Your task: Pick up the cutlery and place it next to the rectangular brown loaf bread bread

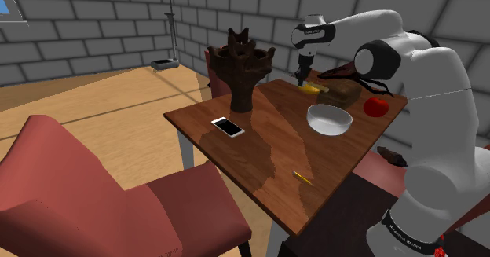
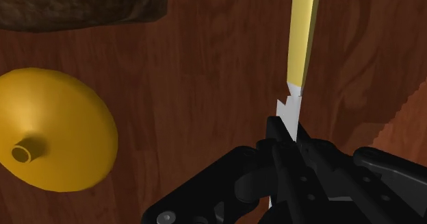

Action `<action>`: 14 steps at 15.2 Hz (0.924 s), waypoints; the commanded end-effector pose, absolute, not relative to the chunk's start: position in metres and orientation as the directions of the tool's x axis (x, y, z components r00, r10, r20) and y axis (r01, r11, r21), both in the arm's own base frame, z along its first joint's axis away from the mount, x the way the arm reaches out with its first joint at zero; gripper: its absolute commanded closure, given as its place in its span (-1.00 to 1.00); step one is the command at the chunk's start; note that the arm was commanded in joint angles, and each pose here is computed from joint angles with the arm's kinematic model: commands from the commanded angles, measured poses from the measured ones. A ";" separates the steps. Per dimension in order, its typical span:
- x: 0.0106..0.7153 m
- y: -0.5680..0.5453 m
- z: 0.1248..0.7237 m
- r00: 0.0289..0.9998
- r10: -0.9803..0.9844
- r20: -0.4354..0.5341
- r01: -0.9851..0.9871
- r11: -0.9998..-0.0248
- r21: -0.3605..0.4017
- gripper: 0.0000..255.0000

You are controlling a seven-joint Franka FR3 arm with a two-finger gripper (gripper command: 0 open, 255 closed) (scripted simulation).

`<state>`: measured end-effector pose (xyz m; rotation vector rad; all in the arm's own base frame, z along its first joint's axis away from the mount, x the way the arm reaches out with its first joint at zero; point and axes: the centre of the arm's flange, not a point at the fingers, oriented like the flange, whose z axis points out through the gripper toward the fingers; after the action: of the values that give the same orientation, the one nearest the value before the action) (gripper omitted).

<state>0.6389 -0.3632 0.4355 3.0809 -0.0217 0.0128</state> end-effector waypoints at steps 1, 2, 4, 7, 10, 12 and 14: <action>0.638 -0.363 0.425 1.000 -0.014 0.009 -0.014 -0.998 0.061 1.00; 0.638 -0.363 0.420 1.000 -0.014 0.009 -0.014 -0.998 0.061 1.00; 0.638 -0.363 0.410 1.000 -0.014 0.009 -0.014 -0.998 0.061 1.00; 0.638 -0.363 0.394 1.000 -0.014 0.009 -0.014 -0.998 0.061 1.00; 0.638 -0.363 0.378 1.000 -0.014 0.009 -0.014 -0.998 0.061 1.00; 0.638 -0.363 0.367 1.000 -0.014 0.009 -0.014 -0.998 0.061 1.00; 0.638 -0.363 0.357 1.000 -0.014 0.009 -0.014 -0.998 0.061 1.00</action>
<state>0.6387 -0.3626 0.3628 3.0809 -0.0219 0.0127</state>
